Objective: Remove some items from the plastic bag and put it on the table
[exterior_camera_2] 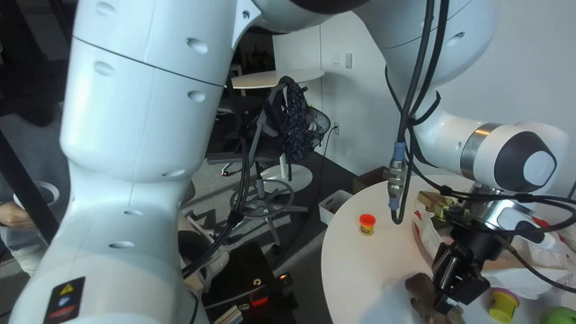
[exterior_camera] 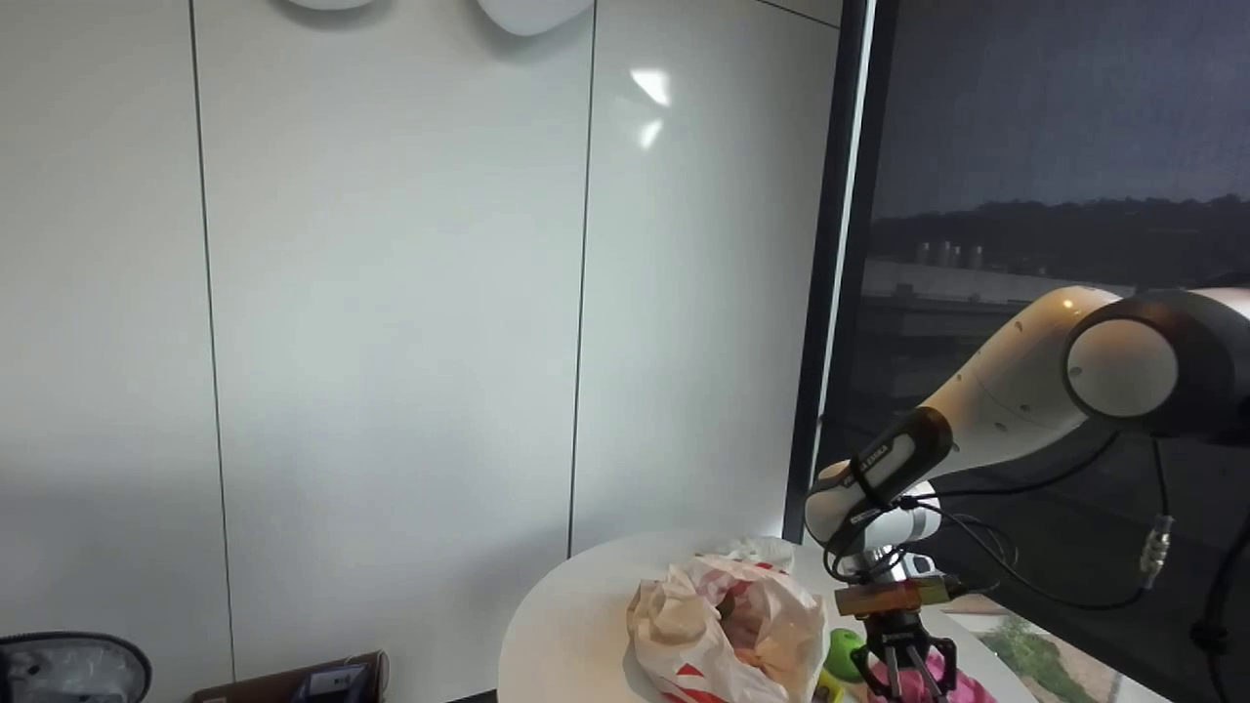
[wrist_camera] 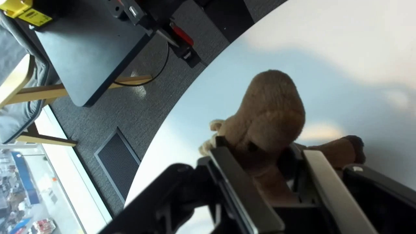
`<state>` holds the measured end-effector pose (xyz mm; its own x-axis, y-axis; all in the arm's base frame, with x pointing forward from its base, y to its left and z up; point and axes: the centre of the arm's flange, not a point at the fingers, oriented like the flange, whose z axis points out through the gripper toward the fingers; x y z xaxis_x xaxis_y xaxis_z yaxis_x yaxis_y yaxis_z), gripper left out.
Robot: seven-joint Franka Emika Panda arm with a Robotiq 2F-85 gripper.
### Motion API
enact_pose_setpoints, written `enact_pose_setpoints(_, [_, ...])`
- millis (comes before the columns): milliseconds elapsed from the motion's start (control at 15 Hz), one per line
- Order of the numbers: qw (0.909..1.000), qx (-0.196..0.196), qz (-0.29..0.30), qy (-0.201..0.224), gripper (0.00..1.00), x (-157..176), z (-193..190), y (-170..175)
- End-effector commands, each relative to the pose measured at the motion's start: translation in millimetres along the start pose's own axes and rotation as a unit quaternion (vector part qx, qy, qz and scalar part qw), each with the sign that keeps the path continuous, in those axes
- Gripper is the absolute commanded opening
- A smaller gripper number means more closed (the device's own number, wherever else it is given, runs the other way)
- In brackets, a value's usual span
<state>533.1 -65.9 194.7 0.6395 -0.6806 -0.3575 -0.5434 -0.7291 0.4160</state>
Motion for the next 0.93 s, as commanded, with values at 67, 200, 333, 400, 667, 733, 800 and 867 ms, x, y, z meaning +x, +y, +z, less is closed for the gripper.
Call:
enact_pose_setpoints(67, [0.9925, 0.047, -0.091, 0.067, 0.83, 6, -39, 51])
enact_pose_setpoints(200, [0.9855, 0.063, -0.136, 0.079, 0.98, 8, -64, 62])
enact_pose_setpoints(333, [0.9757, 0.088, -0.182, 0.085, 1.00, 0, -87, 58])
enact_pose_setpoints(400, [0.9696, 0.096, -0.205, 0.092, 1.00, -7, -96, 52])
enact_pose_setpoints(667, [0.9377, 0.116, -0.300, 0.132, 1.00, -34, -114, -9])
enact_pose_setpoints(733, [0.9287, 0.114, -0.322, 0.145, 1.00, -34, -113, -36])
enact_pose_setpoints(800, [0.9182, 0.117, -0.344, 0.157, 1.00, -38, -113, -51])
enact_pose_setpoints(867, [0.9089, 0.104, -0.360, 0.182, 1.00, -27, -105, -77])
